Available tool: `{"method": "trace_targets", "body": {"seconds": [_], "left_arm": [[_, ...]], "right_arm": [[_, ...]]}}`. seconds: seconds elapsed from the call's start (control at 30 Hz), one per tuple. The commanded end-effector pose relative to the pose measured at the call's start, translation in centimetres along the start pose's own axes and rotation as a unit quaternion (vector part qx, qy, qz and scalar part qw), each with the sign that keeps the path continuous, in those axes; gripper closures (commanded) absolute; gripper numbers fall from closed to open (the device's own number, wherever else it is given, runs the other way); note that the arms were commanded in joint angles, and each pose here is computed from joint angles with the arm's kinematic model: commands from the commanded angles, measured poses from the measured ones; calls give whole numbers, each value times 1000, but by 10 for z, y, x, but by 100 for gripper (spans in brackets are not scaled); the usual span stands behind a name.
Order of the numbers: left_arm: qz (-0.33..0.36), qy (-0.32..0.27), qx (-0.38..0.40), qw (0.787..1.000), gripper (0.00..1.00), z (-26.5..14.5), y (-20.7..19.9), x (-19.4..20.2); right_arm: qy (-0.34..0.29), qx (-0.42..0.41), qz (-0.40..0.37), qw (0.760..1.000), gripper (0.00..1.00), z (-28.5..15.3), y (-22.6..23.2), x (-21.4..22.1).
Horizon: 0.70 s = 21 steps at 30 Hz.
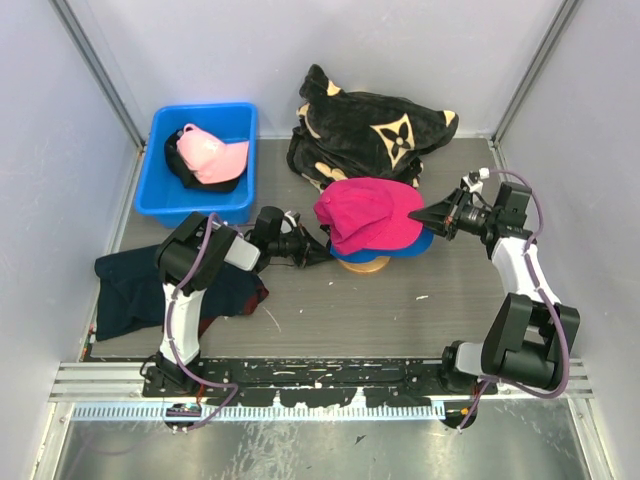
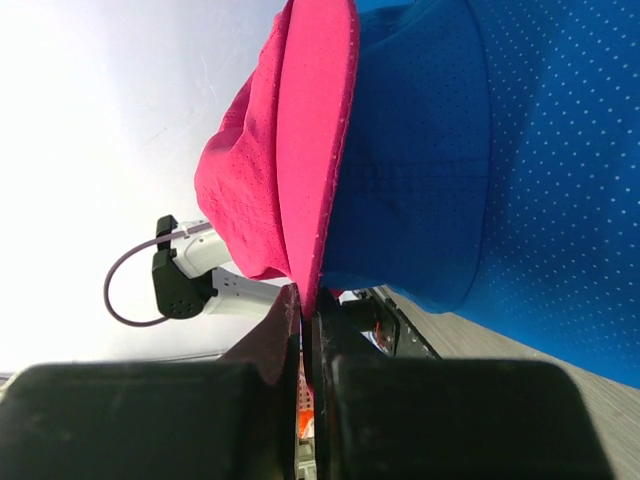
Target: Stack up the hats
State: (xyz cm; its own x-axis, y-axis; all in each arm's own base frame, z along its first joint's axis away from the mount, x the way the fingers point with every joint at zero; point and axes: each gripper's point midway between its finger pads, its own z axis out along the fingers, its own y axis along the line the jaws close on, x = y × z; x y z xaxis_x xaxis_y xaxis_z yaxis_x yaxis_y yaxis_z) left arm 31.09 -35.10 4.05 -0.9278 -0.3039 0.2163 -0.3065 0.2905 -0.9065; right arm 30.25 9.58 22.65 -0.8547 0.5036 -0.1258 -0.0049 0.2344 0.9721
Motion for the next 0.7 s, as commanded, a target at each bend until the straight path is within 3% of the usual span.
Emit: {"method": "trace_targets", "body": {"seconds": [0.0, 0.37, 0.53, 0.67], "left_arm": [[-7, 3, -16, 1000, 97, 0, 15, 4], [-18, -1, -19, 1000, 97, 1, 26, 3], [-17, -2, -17, 1000, 97, 3, 22, 1], [-17, -2, -15, 1000, 97, 4, 19, 0]], "right_arm": [[-34, 95, 84, 991, 99, 4, -69, -2], [-56, 136, 155, 977, 99, -3, -114, -25], [-42, 149, 128, 980, 99, -3, -117, -28], [-16, 145, 70, 987, 99, 11, -93, -31]]}}
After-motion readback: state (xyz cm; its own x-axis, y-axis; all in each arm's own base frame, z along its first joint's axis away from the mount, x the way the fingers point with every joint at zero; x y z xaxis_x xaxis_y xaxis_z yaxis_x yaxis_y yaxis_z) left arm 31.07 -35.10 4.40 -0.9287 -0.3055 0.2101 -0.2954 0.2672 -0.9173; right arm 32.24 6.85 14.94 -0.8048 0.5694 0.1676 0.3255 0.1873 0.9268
